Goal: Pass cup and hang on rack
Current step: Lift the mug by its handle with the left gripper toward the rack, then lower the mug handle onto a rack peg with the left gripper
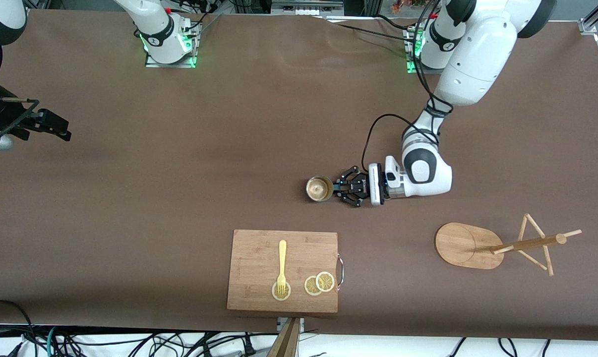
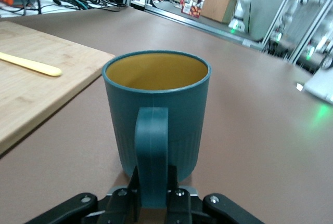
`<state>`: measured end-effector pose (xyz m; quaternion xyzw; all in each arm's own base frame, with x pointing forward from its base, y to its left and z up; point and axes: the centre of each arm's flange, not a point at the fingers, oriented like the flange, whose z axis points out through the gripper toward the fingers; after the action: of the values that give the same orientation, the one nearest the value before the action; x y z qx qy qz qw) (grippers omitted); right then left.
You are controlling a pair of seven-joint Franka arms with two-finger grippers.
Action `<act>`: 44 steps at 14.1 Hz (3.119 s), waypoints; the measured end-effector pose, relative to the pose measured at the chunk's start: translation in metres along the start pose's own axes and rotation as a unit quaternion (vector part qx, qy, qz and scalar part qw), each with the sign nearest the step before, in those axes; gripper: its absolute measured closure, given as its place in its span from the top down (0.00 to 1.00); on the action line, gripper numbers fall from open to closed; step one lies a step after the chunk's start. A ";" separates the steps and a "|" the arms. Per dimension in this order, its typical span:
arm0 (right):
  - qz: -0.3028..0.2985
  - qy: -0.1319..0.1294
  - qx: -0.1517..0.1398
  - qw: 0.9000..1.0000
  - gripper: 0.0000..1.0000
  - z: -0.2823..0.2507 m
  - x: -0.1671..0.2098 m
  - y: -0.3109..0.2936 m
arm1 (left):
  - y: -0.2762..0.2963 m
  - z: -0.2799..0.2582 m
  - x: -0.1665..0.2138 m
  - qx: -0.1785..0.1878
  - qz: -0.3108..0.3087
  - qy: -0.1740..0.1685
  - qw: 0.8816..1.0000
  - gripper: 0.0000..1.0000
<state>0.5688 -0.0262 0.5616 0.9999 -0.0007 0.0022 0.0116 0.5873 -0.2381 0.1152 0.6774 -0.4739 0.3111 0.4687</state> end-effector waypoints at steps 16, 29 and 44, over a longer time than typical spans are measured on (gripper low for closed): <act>0.000 0.000 0.000 1.000 1.00 0.000 0.000 0.000 | 0.029 -0.334 0.059 -0.123 -0.429 -0.001 0.895 0.21; 0.000 0.000 0.000 1.000 1.00 0.000 0.000 0.000 | 0.020 -0.462 0.003 -0.121 -0.640 0.208 0.730 0.21; 0.000 -0.001 0.001 1.000 1.00 0.001 0.000 -0.001 | -0.005 -0.464 -0.063 -0.162 -0.640 0.303 0.687 0.21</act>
<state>0.5690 -0.0257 0.5607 0.9999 -0.0008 0.0009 0.0109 0.5800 0.2161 0.2297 0.5985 0.1991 0.0426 0.7748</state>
